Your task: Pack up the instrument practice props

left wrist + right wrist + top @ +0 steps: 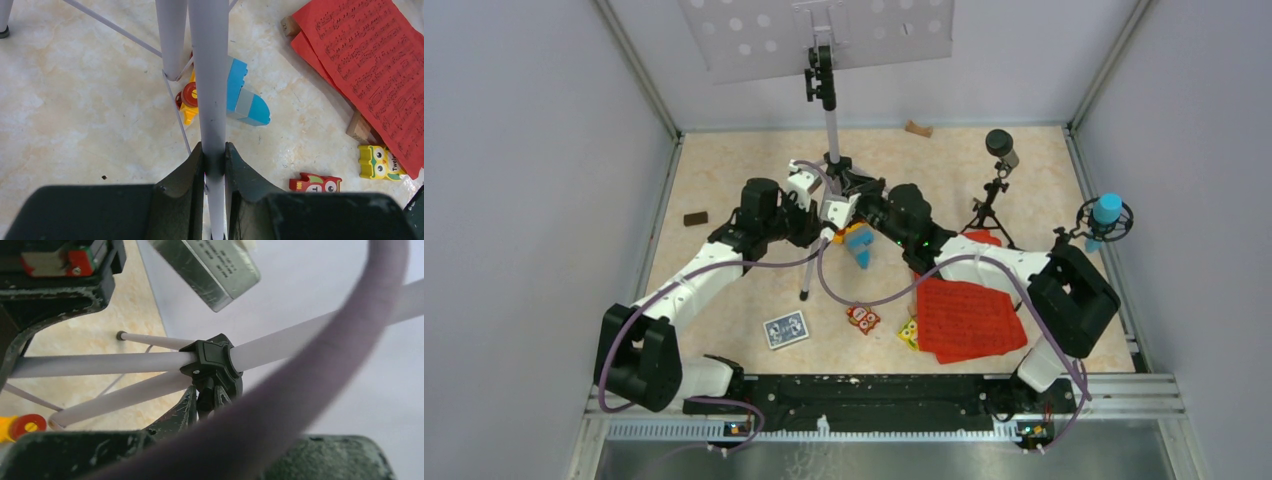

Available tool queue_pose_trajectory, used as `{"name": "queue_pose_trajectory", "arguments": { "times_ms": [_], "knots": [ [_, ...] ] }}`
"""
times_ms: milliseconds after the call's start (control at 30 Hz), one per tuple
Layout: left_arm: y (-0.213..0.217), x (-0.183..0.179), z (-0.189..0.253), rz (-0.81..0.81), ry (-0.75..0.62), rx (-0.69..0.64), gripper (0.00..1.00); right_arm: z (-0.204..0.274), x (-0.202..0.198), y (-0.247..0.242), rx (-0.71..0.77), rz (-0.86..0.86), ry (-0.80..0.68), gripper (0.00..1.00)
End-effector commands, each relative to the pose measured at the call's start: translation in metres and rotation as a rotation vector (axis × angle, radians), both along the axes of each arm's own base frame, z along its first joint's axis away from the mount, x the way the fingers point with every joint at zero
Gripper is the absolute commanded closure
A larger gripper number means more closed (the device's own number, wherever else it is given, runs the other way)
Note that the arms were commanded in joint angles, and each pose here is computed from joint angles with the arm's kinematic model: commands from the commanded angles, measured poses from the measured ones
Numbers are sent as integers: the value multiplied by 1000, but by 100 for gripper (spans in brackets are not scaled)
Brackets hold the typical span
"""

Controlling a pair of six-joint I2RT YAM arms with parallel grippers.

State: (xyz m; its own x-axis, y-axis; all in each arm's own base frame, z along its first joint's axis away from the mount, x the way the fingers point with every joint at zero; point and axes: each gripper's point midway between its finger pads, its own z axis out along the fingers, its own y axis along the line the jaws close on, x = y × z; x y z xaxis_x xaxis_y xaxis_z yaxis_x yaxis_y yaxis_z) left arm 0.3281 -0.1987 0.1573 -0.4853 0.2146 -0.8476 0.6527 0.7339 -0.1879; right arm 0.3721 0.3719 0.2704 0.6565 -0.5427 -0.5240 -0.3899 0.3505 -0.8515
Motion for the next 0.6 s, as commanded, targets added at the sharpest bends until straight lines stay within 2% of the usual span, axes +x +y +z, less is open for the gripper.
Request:
{"name": "queue_pose_trajectory", "arguments": {
  "times_ms": [0,67,300,433,567],
  "knots": [
    [-7,-3,-15,-39,32,24,100,6,-80,57,-99,347,-121,86],
    [-8,-3,-16,-39,34,26,100,18,-76,53,-34,311,-148,78],
    [-6,-3,-18,-39,41,35,100,87,-78,29,363,242,-110,49],
    [-6,-3,-20,-38,50,42,100,87,-74,15,450,185,-43,39],
    [-5,-2,-17,-33,39,42,100,68,-69,-3,500,105,33,37]
  ]
}}
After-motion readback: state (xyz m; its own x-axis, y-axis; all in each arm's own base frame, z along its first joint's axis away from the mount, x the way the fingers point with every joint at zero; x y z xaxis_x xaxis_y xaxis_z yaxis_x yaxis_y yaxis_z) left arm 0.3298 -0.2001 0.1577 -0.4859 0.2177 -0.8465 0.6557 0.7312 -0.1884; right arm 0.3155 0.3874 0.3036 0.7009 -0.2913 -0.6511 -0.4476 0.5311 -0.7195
